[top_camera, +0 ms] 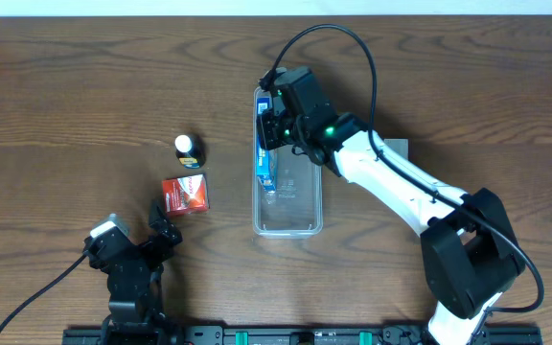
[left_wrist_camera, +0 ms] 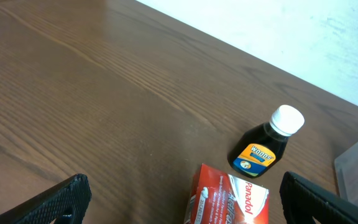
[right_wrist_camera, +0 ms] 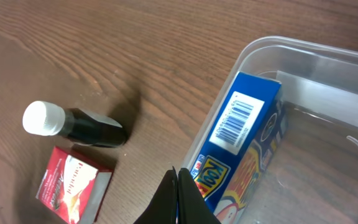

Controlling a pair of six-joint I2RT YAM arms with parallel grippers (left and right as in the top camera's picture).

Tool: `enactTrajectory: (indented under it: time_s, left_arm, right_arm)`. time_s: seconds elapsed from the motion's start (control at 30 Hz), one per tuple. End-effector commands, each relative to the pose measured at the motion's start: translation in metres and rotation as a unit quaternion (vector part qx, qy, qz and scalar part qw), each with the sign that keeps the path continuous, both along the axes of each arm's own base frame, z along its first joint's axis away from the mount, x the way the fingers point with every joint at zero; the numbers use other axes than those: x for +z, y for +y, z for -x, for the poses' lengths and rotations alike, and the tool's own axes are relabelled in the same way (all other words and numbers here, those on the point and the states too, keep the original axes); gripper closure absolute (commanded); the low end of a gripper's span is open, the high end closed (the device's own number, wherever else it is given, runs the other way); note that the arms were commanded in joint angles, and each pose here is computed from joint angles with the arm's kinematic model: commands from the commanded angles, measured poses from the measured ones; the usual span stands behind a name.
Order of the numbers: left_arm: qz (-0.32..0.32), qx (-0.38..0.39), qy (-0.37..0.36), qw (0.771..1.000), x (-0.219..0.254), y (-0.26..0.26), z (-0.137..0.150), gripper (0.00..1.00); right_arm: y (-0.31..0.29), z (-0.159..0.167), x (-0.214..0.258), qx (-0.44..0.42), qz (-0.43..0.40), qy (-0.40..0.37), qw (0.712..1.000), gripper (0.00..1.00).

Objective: Pack container
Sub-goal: 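Open right gripper and lay the blue box flat in container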

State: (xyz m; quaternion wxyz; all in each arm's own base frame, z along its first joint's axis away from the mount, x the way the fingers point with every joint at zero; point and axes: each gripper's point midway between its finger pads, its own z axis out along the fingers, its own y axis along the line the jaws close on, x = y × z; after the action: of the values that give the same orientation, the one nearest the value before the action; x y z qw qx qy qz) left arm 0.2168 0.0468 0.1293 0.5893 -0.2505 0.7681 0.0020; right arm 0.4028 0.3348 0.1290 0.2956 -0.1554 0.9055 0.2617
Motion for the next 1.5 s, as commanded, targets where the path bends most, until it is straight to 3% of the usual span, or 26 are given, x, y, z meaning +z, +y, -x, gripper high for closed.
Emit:
enactTrajectory:
  time_s: [0.0,0.67,1.13,1.27,1.47]
  left_arm:
    - [0.002,0.006,0.009,1.000,-0.009,0.002,0.000,0.02]
    - [0.002,0.006,0.009,1.000,-0.009,0.002,0.001,0.02]
    - [0.002,0.006,0.009,1.000,-0.009,0.002,0.001,0.02]
    - [0.002,0.006,0.009,1.000,-0.009,0.002,0.001,0.02]
    - [0.002,0.006,0.009,1.000,-0.009,0.002,0.001,0.02]
  right_arm:
    - [-0.003,-0.001,-0.009,-0.005,0.025,-0.009,1.000,0.99]
    - [-0.056,-0.009,-0.037,-0.052,0.071,0.051,0.995,0.99]
    - [0.002,0.015,-0.005,0.089,-0.047,0.041,0.994,0.99]
    - [0.014,0.024,-0.006,0.119,-0.030,0.022,0.992,0.99]
    - [0.008,0.016,-0.018,0.072,0.040,-0.011,0.997,0.99]
